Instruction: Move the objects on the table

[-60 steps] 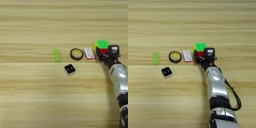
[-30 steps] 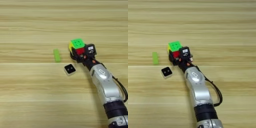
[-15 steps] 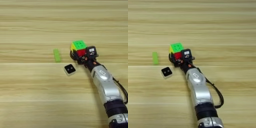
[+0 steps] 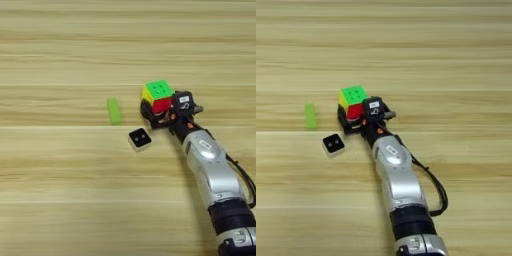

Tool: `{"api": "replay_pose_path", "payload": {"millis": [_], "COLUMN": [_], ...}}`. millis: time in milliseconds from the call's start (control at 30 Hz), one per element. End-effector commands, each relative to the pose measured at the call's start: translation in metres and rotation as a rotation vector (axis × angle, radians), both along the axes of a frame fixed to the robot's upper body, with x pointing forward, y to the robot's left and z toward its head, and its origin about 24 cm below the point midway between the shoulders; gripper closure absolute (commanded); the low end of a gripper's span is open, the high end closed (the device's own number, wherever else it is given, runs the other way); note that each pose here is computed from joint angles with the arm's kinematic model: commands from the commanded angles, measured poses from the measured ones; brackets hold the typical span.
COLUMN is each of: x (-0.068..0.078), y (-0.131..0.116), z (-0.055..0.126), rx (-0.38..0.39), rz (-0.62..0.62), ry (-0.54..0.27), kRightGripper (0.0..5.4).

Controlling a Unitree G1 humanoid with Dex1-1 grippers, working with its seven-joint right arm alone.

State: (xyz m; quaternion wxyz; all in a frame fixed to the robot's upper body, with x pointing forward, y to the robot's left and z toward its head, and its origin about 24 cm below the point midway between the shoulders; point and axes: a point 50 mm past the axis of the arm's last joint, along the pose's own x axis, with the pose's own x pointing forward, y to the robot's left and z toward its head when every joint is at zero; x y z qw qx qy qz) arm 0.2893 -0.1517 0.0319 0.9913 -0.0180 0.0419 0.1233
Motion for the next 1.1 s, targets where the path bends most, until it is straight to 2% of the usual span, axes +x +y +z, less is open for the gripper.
{"api": "replay_pose_path", "payload": {"millis": [33,567,733,1100], "x": [0.0118,0.0125,0.0128,0.0154], "y": [0.0022,0.0019,0.0028,0.0014], "z": [0.0346,0.0355,0.0353,0.0378], "rx": [-0.002,0.003,0.009,0.02], "rz": [0.013,0.016,0.028,0.019], "ry": [-0.156,-0.159,-0.159,-0.171], "kRightGripper": [0.04,0.04,0.73,1.88]}}
